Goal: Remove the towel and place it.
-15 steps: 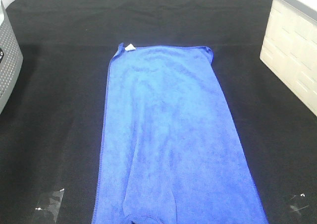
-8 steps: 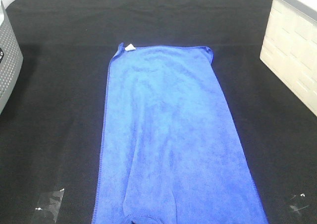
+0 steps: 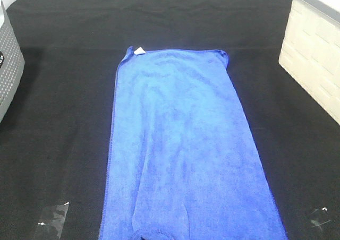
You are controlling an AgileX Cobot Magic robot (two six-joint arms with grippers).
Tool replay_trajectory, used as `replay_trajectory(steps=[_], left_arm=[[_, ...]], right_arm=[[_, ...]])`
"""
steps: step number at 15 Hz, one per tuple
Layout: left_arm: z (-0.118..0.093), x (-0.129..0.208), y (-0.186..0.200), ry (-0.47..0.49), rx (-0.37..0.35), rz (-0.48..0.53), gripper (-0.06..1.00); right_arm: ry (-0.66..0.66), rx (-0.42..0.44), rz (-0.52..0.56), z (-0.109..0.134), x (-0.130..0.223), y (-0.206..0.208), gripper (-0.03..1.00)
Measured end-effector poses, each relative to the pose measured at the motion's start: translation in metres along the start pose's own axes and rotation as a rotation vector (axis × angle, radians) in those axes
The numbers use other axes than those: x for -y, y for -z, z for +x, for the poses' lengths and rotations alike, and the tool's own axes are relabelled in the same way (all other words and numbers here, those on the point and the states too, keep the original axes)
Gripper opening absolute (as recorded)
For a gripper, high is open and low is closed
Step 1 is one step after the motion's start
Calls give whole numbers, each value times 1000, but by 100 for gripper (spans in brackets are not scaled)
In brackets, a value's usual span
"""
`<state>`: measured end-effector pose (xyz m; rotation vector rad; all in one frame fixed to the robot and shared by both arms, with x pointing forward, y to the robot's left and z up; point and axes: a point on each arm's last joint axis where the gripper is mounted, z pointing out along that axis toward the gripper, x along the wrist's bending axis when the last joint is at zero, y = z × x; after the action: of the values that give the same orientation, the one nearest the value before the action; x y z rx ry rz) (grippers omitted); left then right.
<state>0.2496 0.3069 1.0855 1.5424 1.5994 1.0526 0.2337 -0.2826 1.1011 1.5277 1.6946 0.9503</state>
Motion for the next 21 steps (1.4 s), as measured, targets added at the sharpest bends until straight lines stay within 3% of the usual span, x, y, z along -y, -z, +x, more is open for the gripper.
replay_trajectory(steps=[3, 9, 17, 21], left_arm=[[-1, 18, 21, 14, 7, -103, 67], [-6, 36, 1, 27, 47, -6, 67], [-7, 36, 0, 28, 54, -13, 67], [-7, 36, 0, 31, 54, -13, 67]], right_arm=[[18, 26, -44, 2, 26, 4, 75], [5, 18, 74, -1, 55, -25, 75], [7, 31, 9, -3, 53, -34, 75], [30, -3, 5, -2, 53, -34, 75]])
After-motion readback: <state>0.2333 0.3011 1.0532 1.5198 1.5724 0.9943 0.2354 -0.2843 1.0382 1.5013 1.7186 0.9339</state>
